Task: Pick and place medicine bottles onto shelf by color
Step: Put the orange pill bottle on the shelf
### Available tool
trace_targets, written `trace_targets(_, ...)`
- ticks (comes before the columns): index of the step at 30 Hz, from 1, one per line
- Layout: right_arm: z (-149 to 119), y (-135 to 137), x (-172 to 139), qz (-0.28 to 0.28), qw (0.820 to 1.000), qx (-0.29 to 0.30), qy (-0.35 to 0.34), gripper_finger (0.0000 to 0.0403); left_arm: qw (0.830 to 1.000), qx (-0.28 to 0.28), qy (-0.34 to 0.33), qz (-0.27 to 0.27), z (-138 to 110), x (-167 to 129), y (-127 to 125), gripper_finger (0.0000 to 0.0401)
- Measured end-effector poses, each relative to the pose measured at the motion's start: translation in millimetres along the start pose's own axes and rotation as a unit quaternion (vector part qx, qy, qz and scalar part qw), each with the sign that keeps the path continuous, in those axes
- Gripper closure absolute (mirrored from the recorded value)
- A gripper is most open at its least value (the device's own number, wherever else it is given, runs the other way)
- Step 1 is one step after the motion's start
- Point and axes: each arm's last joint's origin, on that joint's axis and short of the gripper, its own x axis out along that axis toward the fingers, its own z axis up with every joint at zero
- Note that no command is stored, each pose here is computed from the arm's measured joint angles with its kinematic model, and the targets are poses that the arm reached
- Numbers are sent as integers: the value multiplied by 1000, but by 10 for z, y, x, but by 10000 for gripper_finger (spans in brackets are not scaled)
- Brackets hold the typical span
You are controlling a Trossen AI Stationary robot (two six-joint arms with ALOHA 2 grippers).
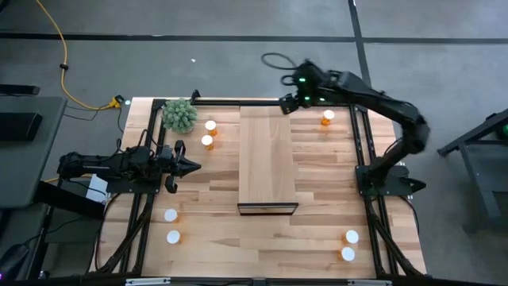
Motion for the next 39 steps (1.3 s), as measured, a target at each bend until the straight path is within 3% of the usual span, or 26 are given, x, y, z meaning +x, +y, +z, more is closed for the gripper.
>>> trace_targets(6,78,154,430,-45,997,-41,44,205,1000,0,0,0,0,0,0,398)
trace_targets(13,41,219,694,-78,994,-51,58,205,1000,0,0,0,0,0,0,398)
trace_targets(39,36,222,737,-74,994,-50,63,186,1000,0,0,0,0,0,0,398)
